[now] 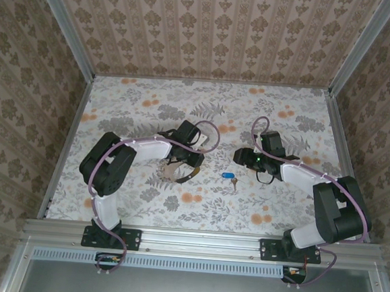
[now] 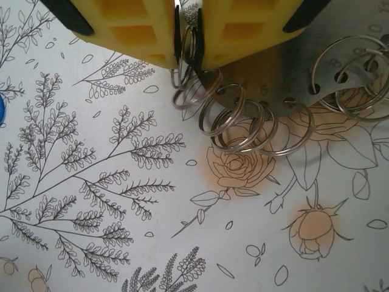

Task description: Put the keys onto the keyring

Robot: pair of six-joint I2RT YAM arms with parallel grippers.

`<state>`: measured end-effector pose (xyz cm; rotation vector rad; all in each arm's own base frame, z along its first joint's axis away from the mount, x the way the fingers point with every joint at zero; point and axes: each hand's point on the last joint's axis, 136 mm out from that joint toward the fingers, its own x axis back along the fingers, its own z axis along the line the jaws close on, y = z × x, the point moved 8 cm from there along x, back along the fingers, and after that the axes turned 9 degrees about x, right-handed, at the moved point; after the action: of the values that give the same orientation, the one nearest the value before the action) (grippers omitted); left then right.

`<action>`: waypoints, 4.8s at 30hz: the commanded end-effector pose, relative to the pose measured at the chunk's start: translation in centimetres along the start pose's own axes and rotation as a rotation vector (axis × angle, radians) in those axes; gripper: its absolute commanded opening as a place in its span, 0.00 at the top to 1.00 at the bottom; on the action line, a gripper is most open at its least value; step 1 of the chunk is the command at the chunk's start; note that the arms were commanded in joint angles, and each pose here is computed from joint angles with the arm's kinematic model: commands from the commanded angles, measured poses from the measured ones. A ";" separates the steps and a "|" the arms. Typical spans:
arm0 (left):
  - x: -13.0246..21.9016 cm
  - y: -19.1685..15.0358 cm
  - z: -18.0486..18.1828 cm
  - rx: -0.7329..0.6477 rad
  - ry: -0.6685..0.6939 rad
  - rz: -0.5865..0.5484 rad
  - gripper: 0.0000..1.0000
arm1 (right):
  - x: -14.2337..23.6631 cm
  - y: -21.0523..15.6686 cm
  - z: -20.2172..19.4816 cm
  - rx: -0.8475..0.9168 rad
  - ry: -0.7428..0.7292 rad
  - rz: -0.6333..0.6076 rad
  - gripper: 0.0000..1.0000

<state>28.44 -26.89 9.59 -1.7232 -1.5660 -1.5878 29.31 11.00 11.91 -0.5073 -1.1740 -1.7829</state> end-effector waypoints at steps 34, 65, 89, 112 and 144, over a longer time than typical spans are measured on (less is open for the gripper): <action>13.9 8.1 -2.9 -0.177 -0.341 -0.350 1.00 | 6.7 7.7 7.5 0.052 0.380 -0.242 0.50; 20.7 10.3 -6.9 -0.399 -0.717 -0.577 1.00 | 11.5 11.1 14.4 0.250 0.781 -0.403 0.67; 21.0 11.0 -7.3 -0.392 -0.848 -0.543 1.00 | 10.8 10.2 15.1 0.294 0.857 -0.365 0.74; 21.2 11.0 -6.8 -0.336 -0.784 -0.567 0.83 | 10.8 10.1 14.5 0.292 0.793 -0.393 1.00; 21.0 12.0 -6.0 -0.203 -0.915 -0.648 0.66 | 13.3 11.9 14.9 0.383 0.838 -0.630 1.00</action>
<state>30.96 -25.63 32.14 -2.3412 -2.6063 -1.2306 30.81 16.43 32.96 0.7766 -1.0285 -1.8742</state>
